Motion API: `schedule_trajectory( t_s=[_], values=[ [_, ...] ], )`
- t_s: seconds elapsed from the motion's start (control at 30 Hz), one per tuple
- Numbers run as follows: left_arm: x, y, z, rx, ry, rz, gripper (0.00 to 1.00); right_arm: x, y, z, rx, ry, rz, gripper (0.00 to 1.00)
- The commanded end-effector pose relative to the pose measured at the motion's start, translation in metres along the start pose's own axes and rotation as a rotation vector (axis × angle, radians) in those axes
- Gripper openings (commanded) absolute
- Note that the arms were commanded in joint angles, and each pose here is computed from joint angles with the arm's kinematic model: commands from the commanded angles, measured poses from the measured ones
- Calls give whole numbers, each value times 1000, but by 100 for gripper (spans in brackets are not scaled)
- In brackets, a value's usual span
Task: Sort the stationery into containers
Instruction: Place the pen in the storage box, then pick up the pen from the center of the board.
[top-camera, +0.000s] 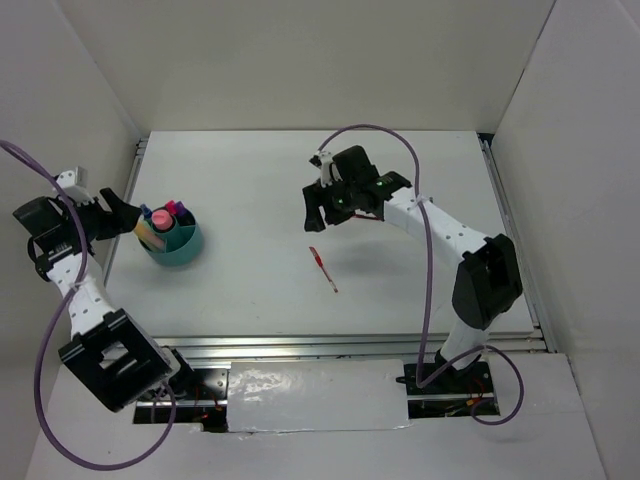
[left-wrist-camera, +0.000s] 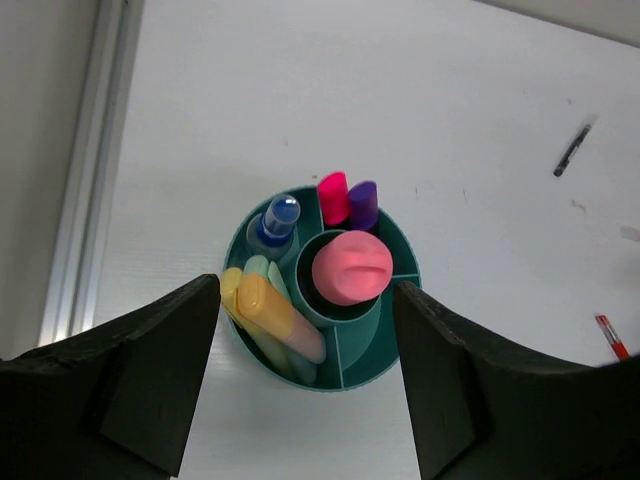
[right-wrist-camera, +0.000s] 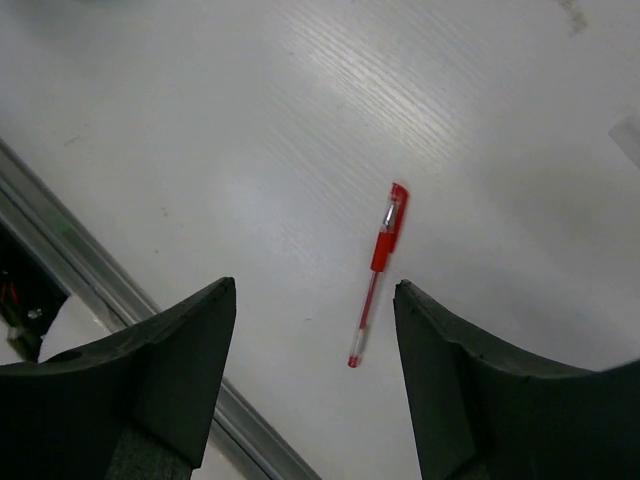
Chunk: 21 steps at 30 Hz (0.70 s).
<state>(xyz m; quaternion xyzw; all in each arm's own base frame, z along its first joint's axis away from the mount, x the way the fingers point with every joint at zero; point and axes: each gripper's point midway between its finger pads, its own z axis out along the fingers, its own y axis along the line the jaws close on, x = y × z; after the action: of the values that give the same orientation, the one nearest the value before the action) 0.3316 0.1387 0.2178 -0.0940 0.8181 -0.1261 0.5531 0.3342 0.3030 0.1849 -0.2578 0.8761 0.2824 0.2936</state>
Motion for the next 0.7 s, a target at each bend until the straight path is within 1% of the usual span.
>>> schedule_trajectory(
  t_s=[0.0,0.03,0.17,0.2,0.33,0.4,0.5,0.67],
  values=[
    [-51,-9,-14,-47,-127,189,82,33,-22,18,106,119,-11,70],
    [-54,-10,-16,-61,-131,207,82,45,-25,26,116,161,-10,69],
    [-66,2,-25,-163,-168,219,82,68,-35,44,164,246,-18,62],
    [-70,1,-29,-179,-187,226,82,80,-40,51,179,285,-16,62],
    [-85,-4,-39,-202,-254,259,83,105,-61,63,269,360,-44,58],
    [-90,-11,-43,-188,-271,276,86,115,-71,67,305,383,-54,58],
    [-86,-21,-40,-123,-250,270,89,125,-79,70,335,407,-60,58],
    [-69,-37,-31,26,-169,229,85,145,-87,73,347,453,-62,60]
  ],
)
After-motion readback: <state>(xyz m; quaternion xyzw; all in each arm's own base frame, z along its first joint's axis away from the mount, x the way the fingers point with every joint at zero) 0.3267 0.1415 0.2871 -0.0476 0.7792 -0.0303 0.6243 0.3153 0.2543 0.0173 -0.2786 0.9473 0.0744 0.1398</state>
